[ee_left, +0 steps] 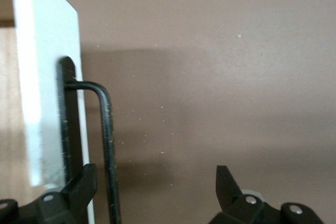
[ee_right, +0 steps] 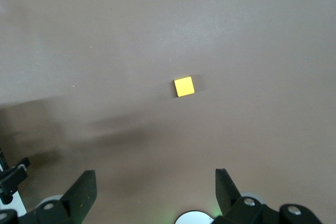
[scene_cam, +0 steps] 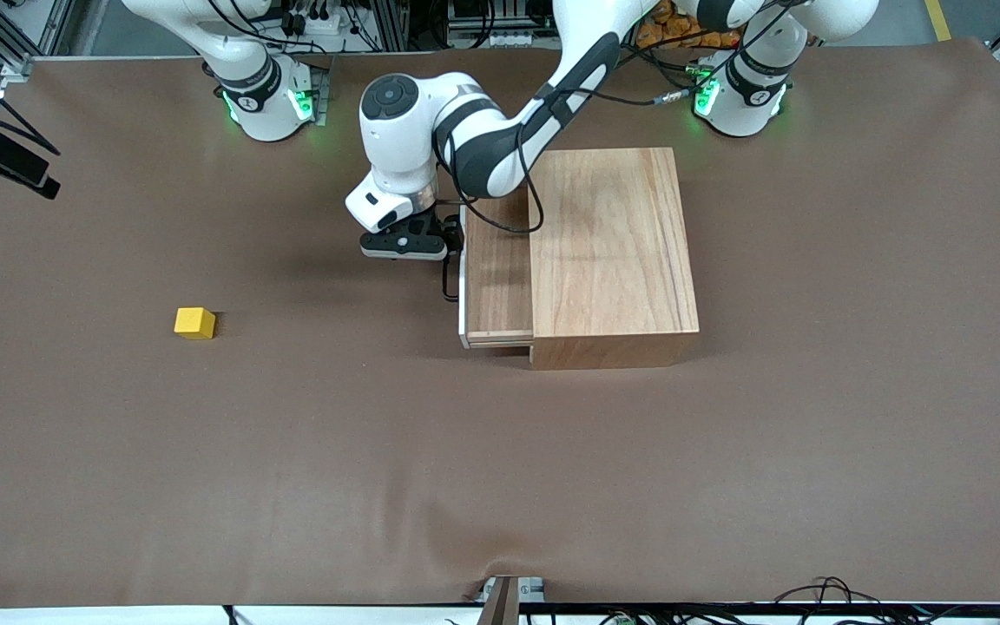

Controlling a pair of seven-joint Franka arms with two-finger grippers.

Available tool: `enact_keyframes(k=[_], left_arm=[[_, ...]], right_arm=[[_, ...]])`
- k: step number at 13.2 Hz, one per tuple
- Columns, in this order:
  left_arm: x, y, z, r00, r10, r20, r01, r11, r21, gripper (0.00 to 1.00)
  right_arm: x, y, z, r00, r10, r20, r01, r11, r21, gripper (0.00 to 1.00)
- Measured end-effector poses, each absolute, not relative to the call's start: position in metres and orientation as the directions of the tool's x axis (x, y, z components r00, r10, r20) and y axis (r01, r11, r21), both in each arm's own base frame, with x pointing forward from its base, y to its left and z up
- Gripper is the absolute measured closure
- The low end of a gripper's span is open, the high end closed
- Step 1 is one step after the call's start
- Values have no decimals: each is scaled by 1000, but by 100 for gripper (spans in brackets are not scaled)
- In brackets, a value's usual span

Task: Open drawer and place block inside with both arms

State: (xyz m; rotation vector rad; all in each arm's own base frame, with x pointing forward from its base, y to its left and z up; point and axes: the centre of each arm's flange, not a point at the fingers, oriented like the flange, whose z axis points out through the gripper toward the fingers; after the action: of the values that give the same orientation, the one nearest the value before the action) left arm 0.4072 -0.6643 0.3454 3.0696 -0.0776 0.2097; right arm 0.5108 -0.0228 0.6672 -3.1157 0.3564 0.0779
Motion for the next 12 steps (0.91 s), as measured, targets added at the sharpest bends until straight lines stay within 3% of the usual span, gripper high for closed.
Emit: enact_keyframes(k=[7,12], left_arm=[[448,-575,518,980,102,173,97,-995,38,0],[494,-457,615,955,254,152,253,-967,32,0]], right_arm=[[526,-24,633,968,-225,-115,-225,-974,15,0],[579,-50,513,939,-203,-279,-200,-979,39,0]])
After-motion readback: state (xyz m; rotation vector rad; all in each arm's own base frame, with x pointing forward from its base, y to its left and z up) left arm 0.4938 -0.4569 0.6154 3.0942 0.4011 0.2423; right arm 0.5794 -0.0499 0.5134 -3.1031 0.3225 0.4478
